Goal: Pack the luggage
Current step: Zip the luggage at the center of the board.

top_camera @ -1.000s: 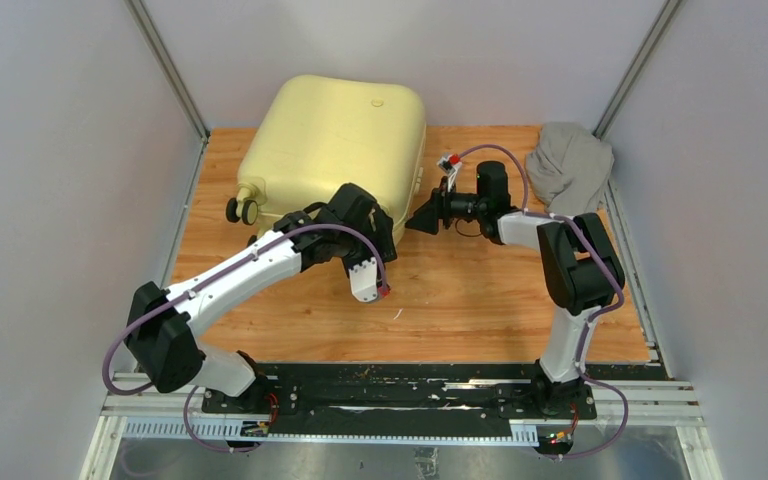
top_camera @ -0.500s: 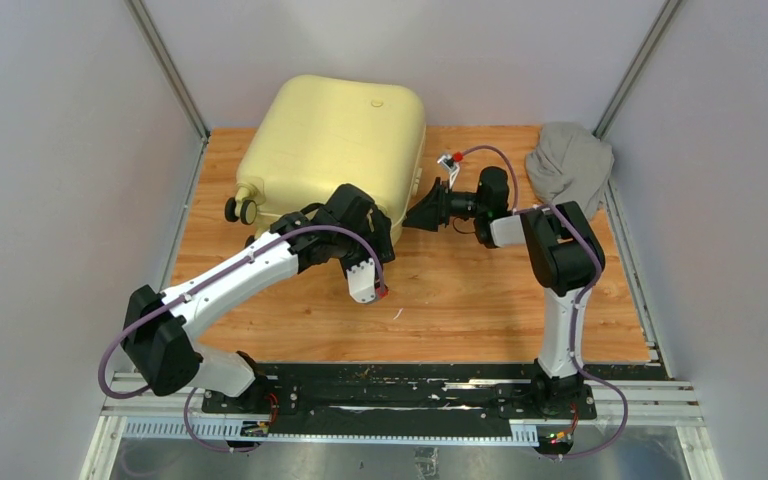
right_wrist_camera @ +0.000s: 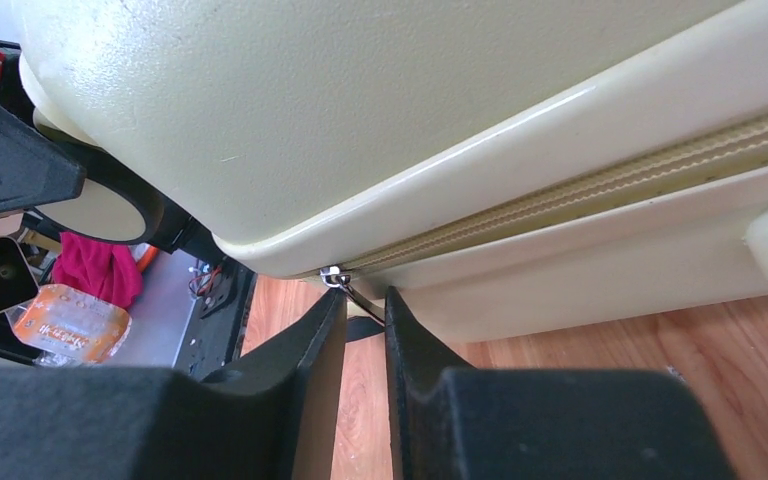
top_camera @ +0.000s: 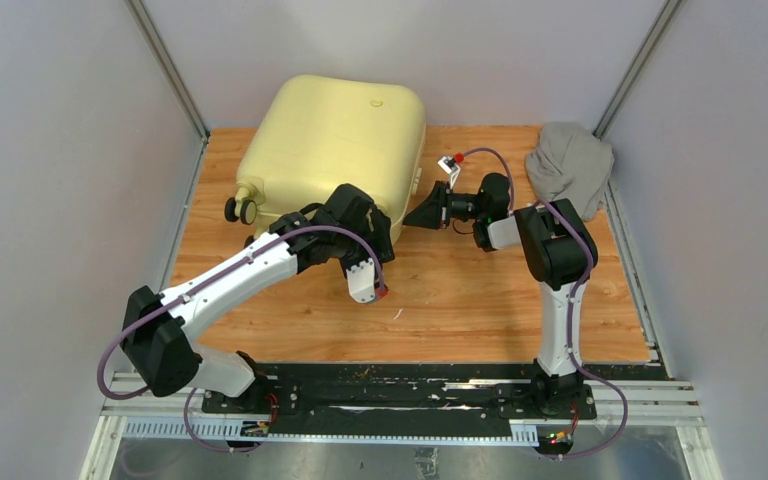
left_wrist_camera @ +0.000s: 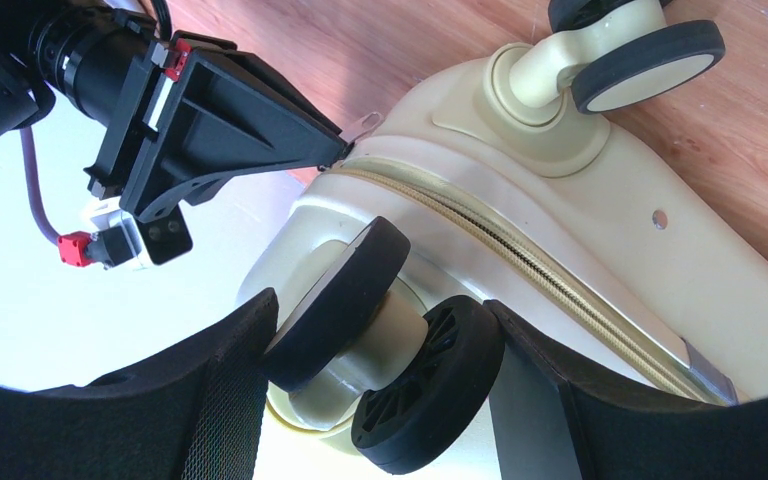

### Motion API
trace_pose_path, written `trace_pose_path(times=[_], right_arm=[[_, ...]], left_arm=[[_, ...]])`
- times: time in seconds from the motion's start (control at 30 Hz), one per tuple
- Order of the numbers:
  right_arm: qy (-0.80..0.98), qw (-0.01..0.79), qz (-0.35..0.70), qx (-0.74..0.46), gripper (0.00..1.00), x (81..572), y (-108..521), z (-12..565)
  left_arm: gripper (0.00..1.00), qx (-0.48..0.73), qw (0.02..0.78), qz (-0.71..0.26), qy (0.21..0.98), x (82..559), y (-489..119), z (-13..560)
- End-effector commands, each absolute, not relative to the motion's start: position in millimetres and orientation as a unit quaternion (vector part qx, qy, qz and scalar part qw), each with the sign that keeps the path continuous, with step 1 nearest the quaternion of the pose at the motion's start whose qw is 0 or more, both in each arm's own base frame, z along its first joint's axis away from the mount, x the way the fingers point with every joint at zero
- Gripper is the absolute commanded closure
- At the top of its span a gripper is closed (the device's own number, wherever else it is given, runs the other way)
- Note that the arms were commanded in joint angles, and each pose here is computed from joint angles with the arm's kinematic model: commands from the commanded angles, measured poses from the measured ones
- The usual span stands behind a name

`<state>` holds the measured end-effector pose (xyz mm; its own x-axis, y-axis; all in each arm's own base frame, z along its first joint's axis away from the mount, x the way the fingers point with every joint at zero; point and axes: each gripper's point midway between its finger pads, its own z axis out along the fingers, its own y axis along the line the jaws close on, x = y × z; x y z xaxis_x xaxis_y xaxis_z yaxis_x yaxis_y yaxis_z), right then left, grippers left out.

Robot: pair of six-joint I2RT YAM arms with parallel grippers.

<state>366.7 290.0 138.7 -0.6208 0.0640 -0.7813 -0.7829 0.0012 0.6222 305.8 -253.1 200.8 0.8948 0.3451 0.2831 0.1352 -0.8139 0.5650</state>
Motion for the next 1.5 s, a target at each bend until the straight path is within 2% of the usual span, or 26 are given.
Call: trace_pose_path(times=[0.0,0.13,0.2,0.27,0.3,0.7,0.93,1.17,1.47], right_arm=[[0.605,0.348,0.646,-0.309,0.76,360,300,148],[0.606,0.349,0.645,-0.309,0.78,355,303,145],[0.609,0.353,0.640,-0.308,0.85,353,303,144],[0.613,0.365,0.631,-0.306,0.98,351,302,143],[0.615,0.375,0.624,-0.304,1.00,350,302,143],[0.692,0.428,0.469,-0.344,1.00,328,314,118],[0.689,0.469,0.439,-0.335,1.00,308,315,126],[0.668,0.445,0.463,-0.376,1.00,270,341,134],[0.697,0.400,0.455,-0.383,1.00,255,333,111]], left_arm=[[1.00,0.883,0.336,0.327,0.003,323,-276,295],[1.00,0.882,0.336,0.329,0.004,322,-275,298],[1.00,0.881,0.336,0.333,0.006,323,-274,301],[1.00,0.881,0.335,0.335,0.009,324,-273,304],[1.00,0.880,0.335,0.336,0.011,324,-273,305],[1.00,0.870,0.354,0.343,0.022,332,-280,326],[1.00,0.860,0.385,0.330,0.055,340,-289,340],[1.00,0.850,0.409,0.322,0.074,350,-301,347],[1.00,0.827,0.449,0.320,0.112,369,-323,368]])
